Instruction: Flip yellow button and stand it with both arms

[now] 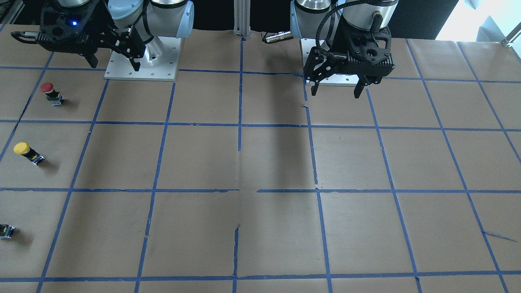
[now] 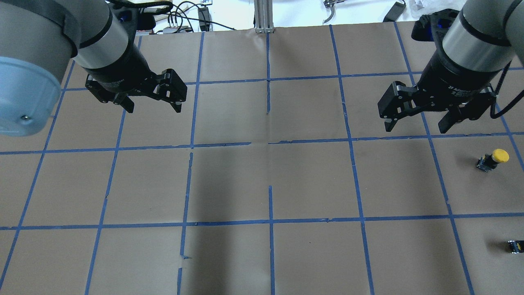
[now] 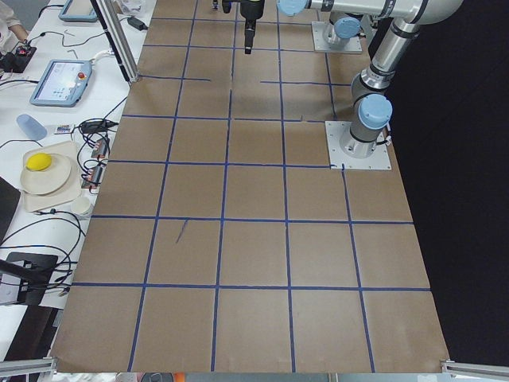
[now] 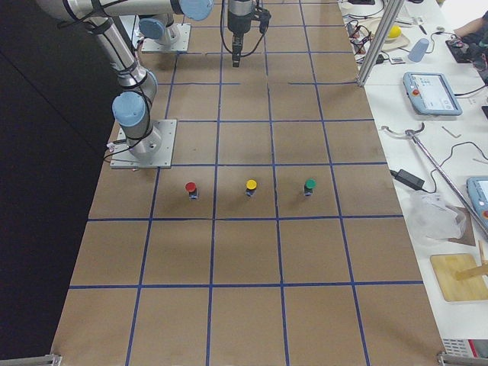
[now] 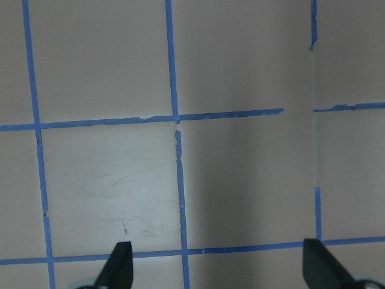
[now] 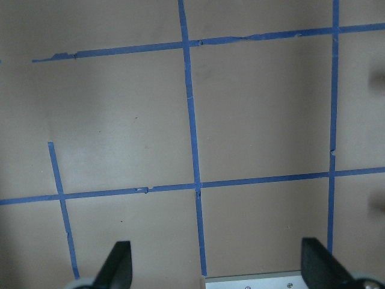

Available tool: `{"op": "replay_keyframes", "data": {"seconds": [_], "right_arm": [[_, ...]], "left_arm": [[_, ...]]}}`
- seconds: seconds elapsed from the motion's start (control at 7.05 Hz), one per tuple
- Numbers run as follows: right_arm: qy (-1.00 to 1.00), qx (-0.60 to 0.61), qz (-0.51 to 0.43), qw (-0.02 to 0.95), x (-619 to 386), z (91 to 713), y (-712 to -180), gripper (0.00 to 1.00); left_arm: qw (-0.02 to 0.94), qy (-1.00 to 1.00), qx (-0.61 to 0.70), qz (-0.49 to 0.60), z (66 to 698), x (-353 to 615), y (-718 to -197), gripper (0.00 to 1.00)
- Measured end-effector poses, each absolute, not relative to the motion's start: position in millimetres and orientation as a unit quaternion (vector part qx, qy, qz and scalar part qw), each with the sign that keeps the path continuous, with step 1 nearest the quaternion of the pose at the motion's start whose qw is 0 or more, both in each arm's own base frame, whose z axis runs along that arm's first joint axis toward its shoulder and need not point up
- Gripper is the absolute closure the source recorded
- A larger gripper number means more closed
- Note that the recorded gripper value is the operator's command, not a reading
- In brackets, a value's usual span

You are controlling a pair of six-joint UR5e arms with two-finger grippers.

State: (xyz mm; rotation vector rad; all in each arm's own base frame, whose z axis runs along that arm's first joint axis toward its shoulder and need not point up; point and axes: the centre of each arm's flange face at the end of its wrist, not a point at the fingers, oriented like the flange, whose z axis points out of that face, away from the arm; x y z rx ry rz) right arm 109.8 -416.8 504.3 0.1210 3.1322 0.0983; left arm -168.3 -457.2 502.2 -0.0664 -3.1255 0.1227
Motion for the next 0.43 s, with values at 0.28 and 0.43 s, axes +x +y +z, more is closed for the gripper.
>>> {"op": "replay_keyframes", "data": {"seconds": [0.28, 0.43], "right_arm": [[0.999, 0.039, 0.031, 0.004, 110.0, 504.5, -416.8, 0.00], [0.999, 0.039, 0.031, 0.003, 109.8, 504.7, -416.5, 0.00]], "left_arm": [[0.006, -0.999, -0.023, 0.041, 503.7, -167.0, -457.2, 0.00], [0.006, -0.999, -0.024, 0.041, 504.0, -167.1, -456.4, 0.00]]}}
